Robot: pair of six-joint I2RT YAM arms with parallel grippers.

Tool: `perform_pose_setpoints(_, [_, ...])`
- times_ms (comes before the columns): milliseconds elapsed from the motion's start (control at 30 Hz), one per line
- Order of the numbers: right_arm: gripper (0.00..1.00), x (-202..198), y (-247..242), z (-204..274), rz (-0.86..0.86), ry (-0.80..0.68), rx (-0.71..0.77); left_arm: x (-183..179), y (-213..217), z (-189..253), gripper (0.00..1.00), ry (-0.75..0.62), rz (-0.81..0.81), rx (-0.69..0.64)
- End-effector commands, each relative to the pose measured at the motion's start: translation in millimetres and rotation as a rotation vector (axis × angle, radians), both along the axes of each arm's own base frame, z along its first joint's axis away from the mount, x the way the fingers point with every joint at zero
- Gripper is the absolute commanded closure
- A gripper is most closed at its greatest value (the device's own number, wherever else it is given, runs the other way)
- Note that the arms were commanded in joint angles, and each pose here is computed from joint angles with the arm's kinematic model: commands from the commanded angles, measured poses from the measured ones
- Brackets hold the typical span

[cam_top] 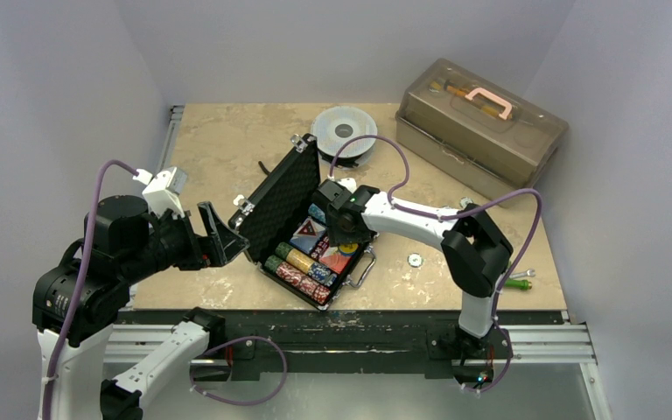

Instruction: Pack up texas hold em set

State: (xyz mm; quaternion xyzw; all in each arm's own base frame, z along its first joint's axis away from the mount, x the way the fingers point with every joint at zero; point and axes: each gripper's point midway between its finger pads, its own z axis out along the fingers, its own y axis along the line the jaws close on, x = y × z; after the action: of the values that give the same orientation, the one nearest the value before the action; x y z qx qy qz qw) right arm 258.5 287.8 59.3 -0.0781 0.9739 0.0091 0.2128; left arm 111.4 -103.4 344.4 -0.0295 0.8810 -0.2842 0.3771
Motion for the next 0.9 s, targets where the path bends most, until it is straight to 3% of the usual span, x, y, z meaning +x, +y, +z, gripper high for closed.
perform_pose_setpoints(0, [0.48, 11, 5, 14, -0.004, -0.049, 0.0, 4, -2, 4, 0.17, -0.017, 0.0, -0.005])
perform_pose_setpoints(233, [0.3, 10, 5, 25, 0.004, -0.05, 0.009, 6, -2, 4, 0.17, -0.018, -0.001, -0.001])
perform_pose_setpoints(400, [0.26, 13, -4, 72, -0.012, -0.139, 0.047, 8, -3, 5, 0.17, -0.016, 0.001, -0.002])
perform_pose_setpoints(500, [0.24, 21, -33, 92, -0.064, -0.24, 0.029, 12, -6, 4, 0.17, -0.012, 0.0, -0.012])
perform_pose_setpoints(867, [0.26, -21, -191, 6, -0.438, 0.031, 0.091, 34, -27, 6, 0.18, 0.012, -0.026, -0.078])
